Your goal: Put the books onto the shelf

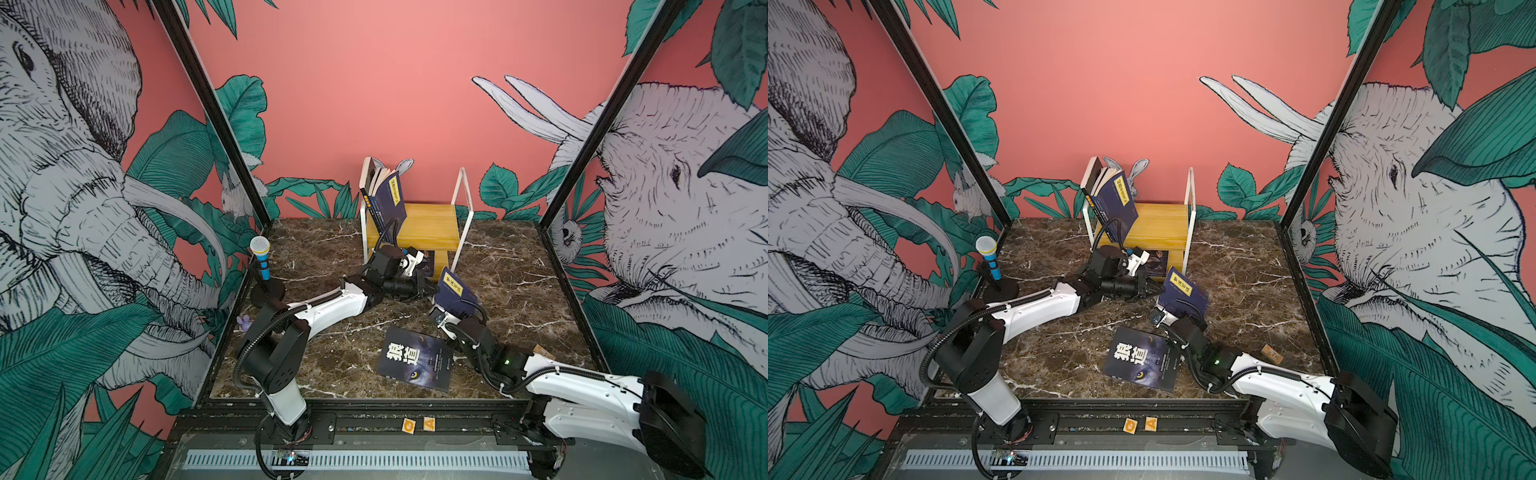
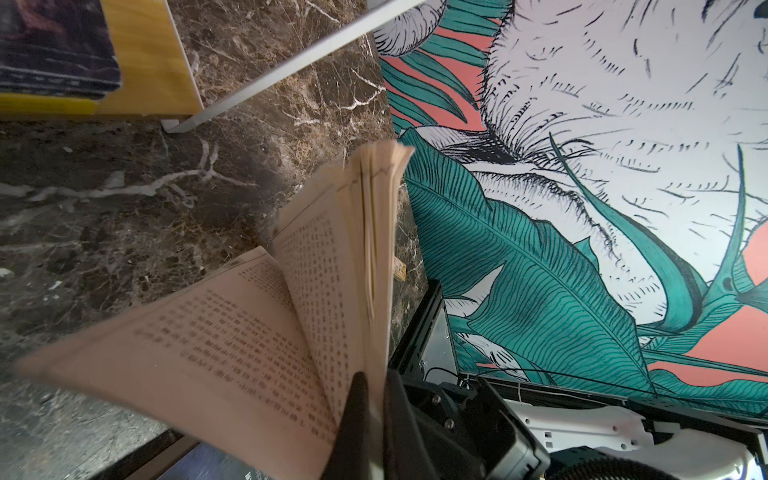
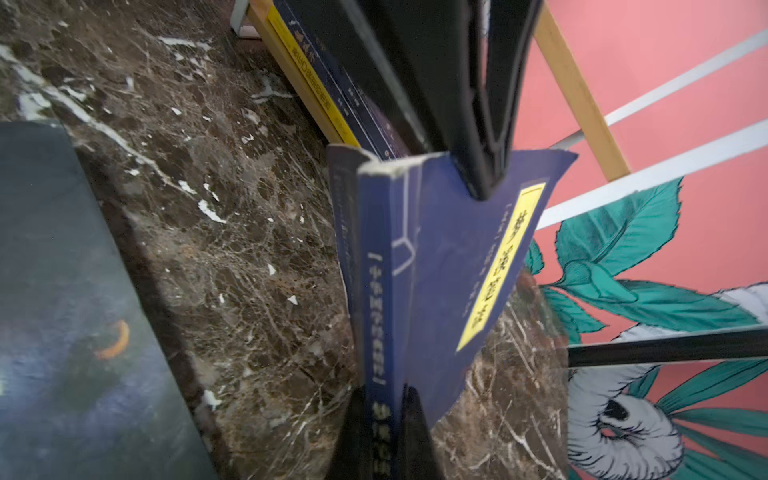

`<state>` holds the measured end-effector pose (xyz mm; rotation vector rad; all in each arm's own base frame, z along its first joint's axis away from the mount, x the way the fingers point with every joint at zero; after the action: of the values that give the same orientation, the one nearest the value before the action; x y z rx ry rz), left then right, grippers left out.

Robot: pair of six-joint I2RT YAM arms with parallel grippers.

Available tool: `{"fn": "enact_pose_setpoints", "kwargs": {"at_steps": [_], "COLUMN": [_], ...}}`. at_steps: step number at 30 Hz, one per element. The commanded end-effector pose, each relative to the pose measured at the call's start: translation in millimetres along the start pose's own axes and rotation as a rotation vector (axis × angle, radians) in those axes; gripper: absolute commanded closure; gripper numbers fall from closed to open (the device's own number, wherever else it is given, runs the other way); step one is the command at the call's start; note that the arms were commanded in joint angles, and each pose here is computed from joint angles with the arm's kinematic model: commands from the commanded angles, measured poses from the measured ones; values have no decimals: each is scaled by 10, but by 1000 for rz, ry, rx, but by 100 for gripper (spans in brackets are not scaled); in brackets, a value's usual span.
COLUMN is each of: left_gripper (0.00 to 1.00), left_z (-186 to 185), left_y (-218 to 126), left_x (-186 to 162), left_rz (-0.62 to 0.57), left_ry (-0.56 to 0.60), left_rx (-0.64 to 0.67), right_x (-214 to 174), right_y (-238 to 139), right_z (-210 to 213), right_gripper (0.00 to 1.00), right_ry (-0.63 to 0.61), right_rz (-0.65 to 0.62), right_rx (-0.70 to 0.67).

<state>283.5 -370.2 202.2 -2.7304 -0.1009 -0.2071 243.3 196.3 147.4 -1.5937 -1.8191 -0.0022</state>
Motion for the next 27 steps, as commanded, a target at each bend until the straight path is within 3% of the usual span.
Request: {"fn": "enact_pose_setpoints", "kwargs": {"at_steps": [1, 3, 4, 8, 12, 18, 23, 27], "left_gripper": [94, 66, 59, 43, 28, 22, 20, 18], "left_z": [-152, -195, -214, -254, -351, -466, -416, -378], "left_y": [-80, -113, -131, -233, -405, -833, -1218, -1571], "left_x": [-36, -48, -54, -52, -136, -134, -217, -223], "left_rz": [-1, 5, 6, -9, 16, 0, 13, -26], "left_ry": [53, 83, 106, 204, 372, 597, 793, 803], "left_rx": [-39, -36, -32, 8, 54, 98, 236, 260], "right_x": [45, 69, 73, 74, 162, 270, 385, 567], "right_y": [-23, -79, -105, -209, -382, -680, -911, -1011], "right_z": [-96, -85, -77, -129, -205, -476, -784, -1007], "right_gripper": [100, 100, 100, 100, 100, 100, 100, 100], "right_ry": [74, 91, 97, 135, 193, 300, 403, 488], "right_rz": [-26, -46, -58, -76, -137, -194, -267, -306], "right_rx": [-28, 7, 19, 32, 74, 81, 32, 20]}}
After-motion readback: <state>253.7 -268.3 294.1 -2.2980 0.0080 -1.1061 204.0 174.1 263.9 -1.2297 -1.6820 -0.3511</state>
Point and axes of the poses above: each gripper's point midway between its finger pads, its own y axis out along the fingers, its own z axis along the line the jaws close on, x = y × z, the point moved 2 cm from there along -y, back along the fingers, and after that the axes turned 11 degrees about -y, right-handed, at the moved point
